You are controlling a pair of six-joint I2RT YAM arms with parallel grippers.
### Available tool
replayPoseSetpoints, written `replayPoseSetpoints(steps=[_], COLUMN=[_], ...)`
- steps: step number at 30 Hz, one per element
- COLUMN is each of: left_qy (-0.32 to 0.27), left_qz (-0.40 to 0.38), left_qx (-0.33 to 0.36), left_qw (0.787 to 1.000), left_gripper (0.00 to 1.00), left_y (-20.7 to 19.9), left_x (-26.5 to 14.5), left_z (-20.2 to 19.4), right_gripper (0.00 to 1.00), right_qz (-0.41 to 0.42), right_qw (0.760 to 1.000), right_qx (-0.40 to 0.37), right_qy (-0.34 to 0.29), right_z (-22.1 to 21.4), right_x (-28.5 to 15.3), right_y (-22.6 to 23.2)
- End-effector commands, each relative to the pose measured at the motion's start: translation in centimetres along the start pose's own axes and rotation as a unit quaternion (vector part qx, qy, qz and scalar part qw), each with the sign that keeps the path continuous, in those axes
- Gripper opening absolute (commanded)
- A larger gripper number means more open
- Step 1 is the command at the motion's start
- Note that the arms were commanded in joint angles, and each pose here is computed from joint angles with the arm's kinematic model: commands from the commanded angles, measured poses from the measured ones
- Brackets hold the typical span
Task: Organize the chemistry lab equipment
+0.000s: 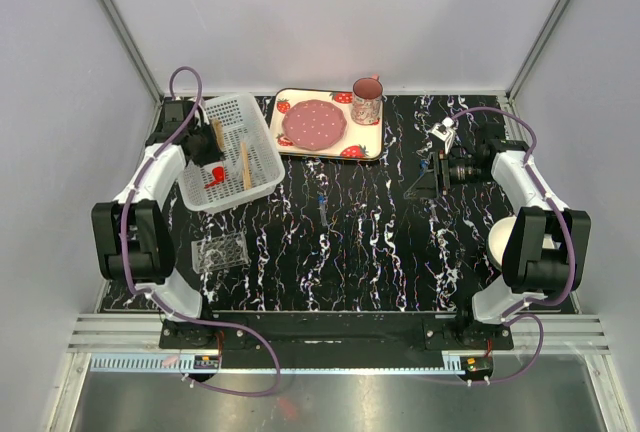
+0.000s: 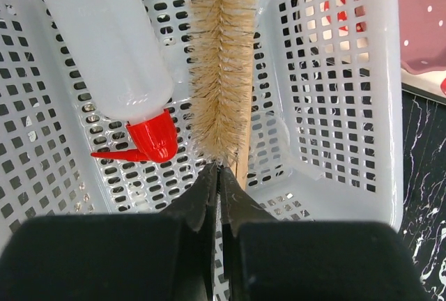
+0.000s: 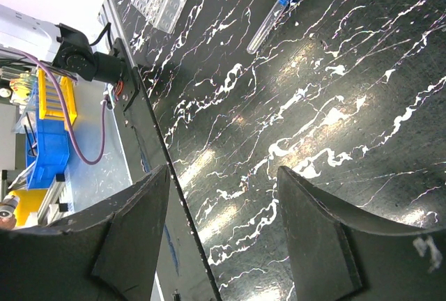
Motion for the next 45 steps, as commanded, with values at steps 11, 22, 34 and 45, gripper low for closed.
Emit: replayPoseSetpoints(steps=[11,22,34,45], left_qy=[0.008,0.012,0.012,-0.016], left_qz=[-0.013,-0.019,-0.029,-0.023], left_qx=[0.002,-0.001,-0.004,-0.008], left_qw=[1.0,1.0,1.0,1.0], left_gripper=[0.05,0.05,0.06,0.4], left_y=[0.1,0.1,-0.1,-0.6], left_x=[2.1,2.3,2.2,0.3], left_z=[1.0,0.9,1.1,2.0], right_gripper=[0.69,0.69,0.69,0.69], right_qz=[0.007,0.007,0.008,0.006], right_qw=[0.999,1.0,0.999,0.999], right_qx=[-0.029,-0.026,-0.029,-0.03], right_qy=[-0.012,-0.011,-0.012,-0.012], right_z=[1.1,1.1,1.1,1.1], right_x=[-0.4,-0.4,-0.4,-0.5], right_y=[0.4,0.4,0.4,0.4])
Point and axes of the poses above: each gripper's point midway between its finger pads, its own x axis out along the fingers, its own y axis along the line the jaws close on, z = x × y, the point moved 9 cm from there along -x, back along the fingers, and after that the axes turned 4 degrees about x, right-handed, at the moved point
